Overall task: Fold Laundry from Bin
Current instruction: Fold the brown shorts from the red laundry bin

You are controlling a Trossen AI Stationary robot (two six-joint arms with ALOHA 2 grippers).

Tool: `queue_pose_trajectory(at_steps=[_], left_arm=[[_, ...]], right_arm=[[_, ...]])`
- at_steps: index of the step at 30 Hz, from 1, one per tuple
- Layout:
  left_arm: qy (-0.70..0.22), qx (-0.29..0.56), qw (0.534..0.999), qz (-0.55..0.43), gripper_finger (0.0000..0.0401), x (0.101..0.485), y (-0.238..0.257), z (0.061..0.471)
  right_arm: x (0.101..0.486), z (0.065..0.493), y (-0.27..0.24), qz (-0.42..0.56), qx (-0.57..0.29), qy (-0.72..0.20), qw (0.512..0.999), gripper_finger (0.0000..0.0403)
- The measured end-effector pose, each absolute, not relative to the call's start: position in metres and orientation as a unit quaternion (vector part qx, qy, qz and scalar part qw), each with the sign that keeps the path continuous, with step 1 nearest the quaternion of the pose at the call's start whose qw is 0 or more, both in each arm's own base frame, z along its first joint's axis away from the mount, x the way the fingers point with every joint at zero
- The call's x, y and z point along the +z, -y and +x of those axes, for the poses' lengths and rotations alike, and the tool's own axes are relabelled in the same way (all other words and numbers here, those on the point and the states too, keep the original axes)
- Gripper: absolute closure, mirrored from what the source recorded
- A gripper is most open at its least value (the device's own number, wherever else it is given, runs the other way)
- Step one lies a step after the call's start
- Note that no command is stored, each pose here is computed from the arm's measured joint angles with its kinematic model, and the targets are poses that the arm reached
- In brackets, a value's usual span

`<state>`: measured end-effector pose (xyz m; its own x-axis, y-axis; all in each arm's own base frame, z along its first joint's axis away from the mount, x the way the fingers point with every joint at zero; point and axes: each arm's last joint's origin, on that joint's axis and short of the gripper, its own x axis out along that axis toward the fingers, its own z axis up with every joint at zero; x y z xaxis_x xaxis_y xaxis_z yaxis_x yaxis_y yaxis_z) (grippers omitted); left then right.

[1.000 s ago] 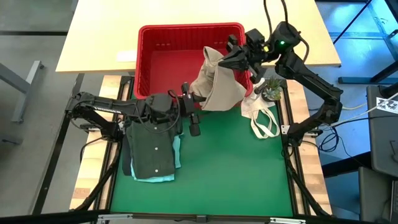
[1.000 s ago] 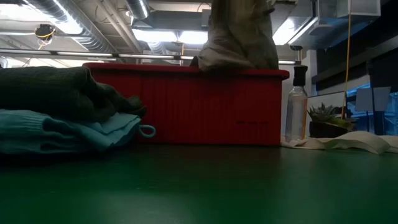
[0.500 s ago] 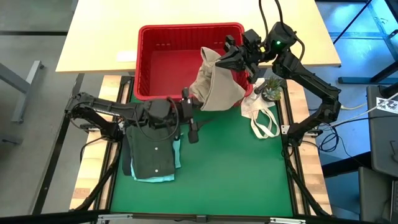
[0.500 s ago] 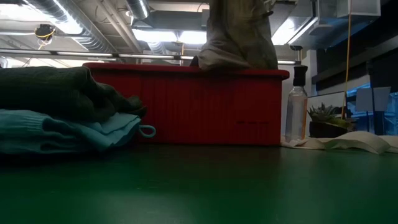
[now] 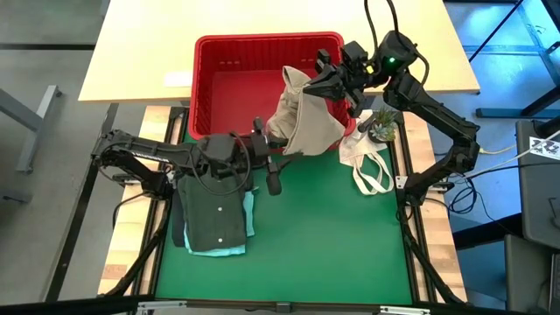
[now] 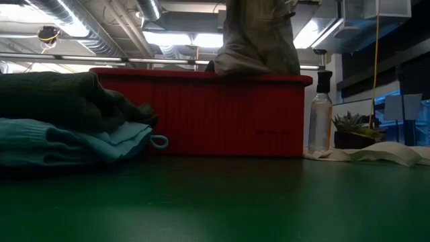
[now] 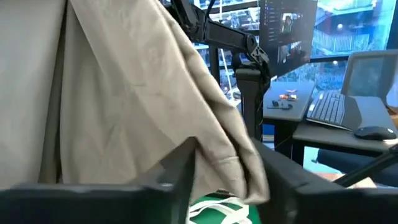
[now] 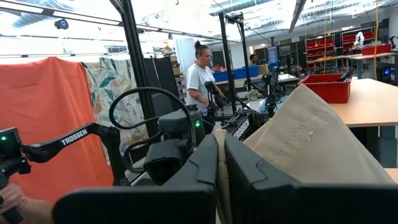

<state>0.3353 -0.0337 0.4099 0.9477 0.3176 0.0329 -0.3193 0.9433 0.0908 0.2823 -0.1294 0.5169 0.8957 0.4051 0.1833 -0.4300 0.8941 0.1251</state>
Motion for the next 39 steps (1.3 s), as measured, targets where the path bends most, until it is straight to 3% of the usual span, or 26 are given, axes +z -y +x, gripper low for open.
queue_pose_trajectory(at_steps=[4,6,10,18,23,28,33,39], left_arm=[[0.007,0.162,0.985,0.053,0.0361,0.41,0.033,0.335],[0.006,0.163,0.985,0.063,0.0389,0.41,0.033,0.335],[0.006,0.163,0.984,0.076,0.0392,0.41,0.033,0.335],[0.045,0.202,0.971,0.118,0.0397,0.427,0.029,0.326],[0.078,0.209,0.966,0.134,0.0399,0.446,0.026,0.306],[0.095,0.219,0.96,0.148,0.0399,0.46,0.021,0.29],[0.119,0.24,0.951,0.153,0.04,0.475,0.016,0.27],[0.129,0.249,0.945,0.167,0.04,0.484,0.014,0.255]], right_arm=[[0.517,0.282,0.129,0.082,0.216,0.076,0.97,0.0391],[0.517,0.282,0.129,0.077,0.216,0.077,0.97,0.0389],[0.517,0.282,0.129,0.076,0.216,0.078,0.97,0.0362],[0.519,0.281,0.13,0.073,0.205,0.089,0.972,0.0226],[0.54,0.267,0.126,0.021,0.204,0.125,0.971,0.0168],[0.559,0.246,0.116,-0.006,0.213,0.118,0.97,0.0151],[0.542,0.238,0.111,-0.03,0.188,0.03,0.981,0.0151],[0.512,0.221,0.108,-0.028,0.058,-0.133,0.989,0.0151]])
